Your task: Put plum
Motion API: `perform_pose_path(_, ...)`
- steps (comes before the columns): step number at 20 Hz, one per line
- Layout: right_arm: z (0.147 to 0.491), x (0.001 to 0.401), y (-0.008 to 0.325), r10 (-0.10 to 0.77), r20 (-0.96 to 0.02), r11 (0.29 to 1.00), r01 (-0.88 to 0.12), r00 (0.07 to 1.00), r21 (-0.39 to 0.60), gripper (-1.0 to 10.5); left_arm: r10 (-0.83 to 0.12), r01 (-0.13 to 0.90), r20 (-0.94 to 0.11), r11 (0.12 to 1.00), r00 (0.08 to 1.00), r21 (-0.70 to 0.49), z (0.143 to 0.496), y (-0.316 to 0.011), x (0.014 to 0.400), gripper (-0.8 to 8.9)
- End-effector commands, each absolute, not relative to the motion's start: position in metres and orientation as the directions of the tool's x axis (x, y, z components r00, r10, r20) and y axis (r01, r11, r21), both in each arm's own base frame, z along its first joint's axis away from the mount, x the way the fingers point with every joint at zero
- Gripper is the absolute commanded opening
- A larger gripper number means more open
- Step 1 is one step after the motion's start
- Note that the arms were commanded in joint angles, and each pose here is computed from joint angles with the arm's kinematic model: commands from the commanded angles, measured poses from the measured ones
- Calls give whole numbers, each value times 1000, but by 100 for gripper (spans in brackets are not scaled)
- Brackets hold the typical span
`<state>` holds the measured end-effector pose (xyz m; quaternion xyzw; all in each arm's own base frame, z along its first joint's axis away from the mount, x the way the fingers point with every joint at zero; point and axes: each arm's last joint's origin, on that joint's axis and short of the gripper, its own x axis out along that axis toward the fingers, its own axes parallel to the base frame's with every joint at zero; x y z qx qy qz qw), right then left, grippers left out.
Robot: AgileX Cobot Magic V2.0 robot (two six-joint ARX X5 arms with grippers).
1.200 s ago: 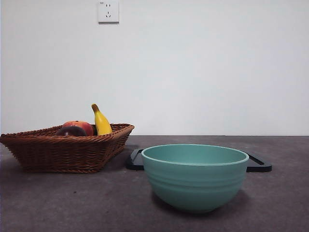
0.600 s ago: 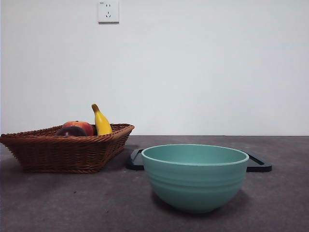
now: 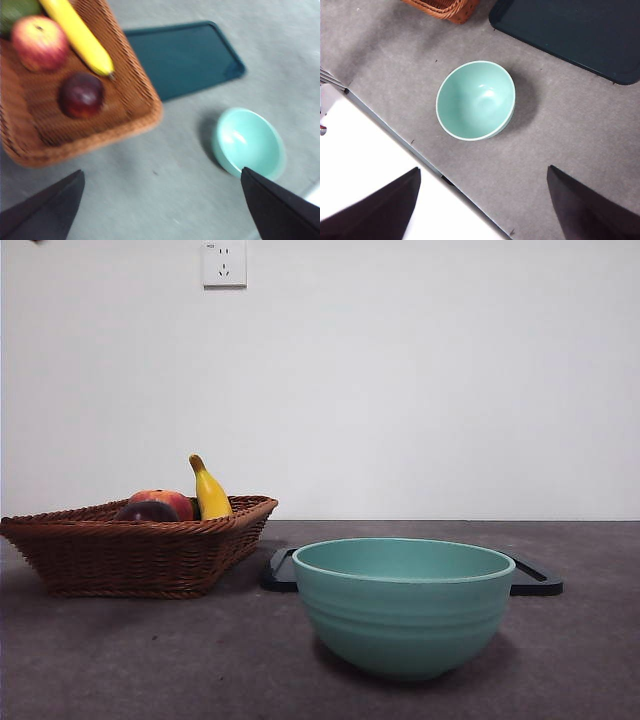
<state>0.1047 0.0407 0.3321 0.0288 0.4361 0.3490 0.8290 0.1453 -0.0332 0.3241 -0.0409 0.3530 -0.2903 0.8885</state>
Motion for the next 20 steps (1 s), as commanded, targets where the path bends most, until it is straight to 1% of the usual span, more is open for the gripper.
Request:
perform_pose_path(1,338,106,41,608,-691,751,-567,392,339,404,-516,473,-600,846,612,-245,335,-37,164,499)
perform_pose_path(5,338,106,41,608,-690,751,-567,392,339,404,-458,453,-642,871,614,-189,340,-50,206,497)
perform_pose_path(10,338,106,41,608,-690,751,-566,392,339,404,-404,463,-718,877,566,-128,331,-69,259,496)
perform_pose_path(13,338,106,41,608,-690,753,-562,392,343,404,-384,482,-761,870,522,-109,314,-80,285,496)
perform_pose_path(16,338,106,41,608,-691,753,-562,392,344,404,-337,482,-802,873,493,-70,290,-90,305,495)
perform_pose_path(20,338,106,41,608,-691,756,-551,392,353,404,-323,505,-841,861,434,-69,256,-101,327,495)
